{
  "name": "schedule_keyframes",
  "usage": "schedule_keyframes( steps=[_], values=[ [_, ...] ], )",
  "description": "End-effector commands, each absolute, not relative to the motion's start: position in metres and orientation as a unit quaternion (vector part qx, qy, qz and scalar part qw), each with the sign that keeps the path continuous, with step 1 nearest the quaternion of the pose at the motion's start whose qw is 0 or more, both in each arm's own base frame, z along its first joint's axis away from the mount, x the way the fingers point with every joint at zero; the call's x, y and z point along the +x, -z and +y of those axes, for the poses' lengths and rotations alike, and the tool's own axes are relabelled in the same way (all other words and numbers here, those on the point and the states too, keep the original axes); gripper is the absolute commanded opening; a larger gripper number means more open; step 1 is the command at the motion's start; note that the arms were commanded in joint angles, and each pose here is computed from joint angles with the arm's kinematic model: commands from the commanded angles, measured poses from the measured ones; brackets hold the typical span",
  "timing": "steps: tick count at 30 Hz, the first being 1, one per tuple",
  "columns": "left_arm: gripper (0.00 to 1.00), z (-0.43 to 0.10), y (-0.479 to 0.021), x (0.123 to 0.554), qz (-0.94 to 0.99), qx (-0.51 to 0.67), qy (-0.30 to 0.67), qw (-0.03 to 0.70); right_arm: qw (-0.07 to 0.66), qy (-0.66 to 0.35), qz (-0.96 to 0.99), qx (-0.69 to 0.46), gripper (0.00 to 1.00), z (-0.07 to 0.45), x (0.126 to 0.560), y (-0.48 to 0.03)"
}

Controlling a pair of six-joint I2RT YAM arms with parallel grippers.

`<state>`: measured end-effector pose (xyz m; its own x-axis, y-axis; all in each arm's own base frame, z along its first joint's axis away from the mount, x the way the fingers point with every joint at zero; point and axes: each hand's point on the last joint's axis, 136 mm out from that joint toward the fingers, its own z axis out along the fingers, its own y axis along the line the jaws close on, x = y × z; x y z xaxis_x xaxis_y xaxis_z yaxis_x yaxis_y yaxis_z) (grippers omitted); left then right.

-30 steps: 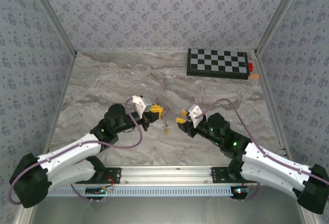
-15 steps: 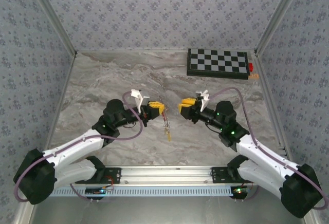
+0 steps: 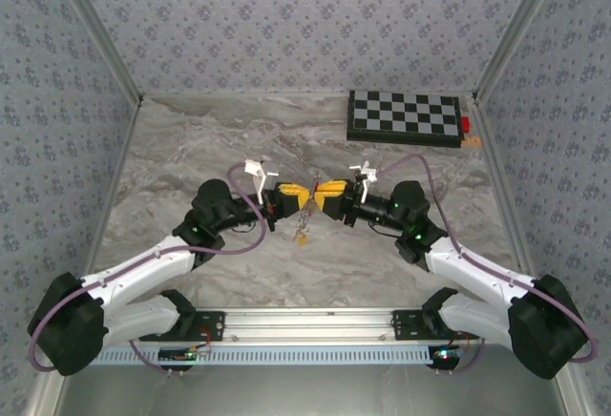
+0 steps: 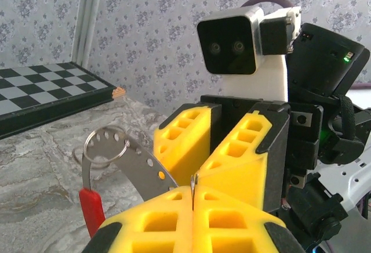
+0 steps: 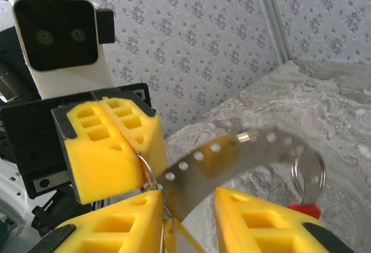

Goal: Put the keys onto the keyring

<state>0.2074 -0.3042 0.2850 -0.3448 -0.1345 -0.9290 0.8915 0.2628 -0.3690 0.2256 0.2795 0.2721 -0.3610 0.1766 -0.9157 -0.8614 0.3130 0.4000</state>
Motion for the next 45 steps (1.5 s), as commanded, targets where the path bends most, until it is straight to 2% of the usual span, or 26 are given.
schedule_keyframes(
  steps=[1,7,19,24,36,45],
  values=[
    [0.00,-0.306,-0.309,0.204,0.598,0.308,0.544,0.501,0.520,-0.533,0.604,-0.282,0.29,0.284,0.223,-0.301],
    [0.00,-0.306,-0.310,0.204,0.597,0.309,0.544,0.502,0.508,-0.541,0.603,-0.294,0.26,0.289,0.222,-0.299],
    [0.00,-0.302,-0.311,0.205,0.600,0.304,0.536,0.511,0.534,-0.528,0.604,-0.267,0.32,0.274,0.225,-0.299],
    [0.00,-0.302,-0.310,0.205,0.601,0.303,0.535,0.511,0.521,-0.540,0.598,-0.283,0.36,0.280,0.218,-0.299],
    [0.00,-0.300,-0.313,0.202,0.597,0.305,0.536,0.513,0.495,-0.544,0.609,-0.296,0.36,0.292,0.222,-0.289],
    [0.00,-0.302,-0.310,0.202,0.599,0.308,0.536,0.509,0.493,-0.553,0.595,-0.311,0.26,0.297,0.218,-0.296]
  ],
)
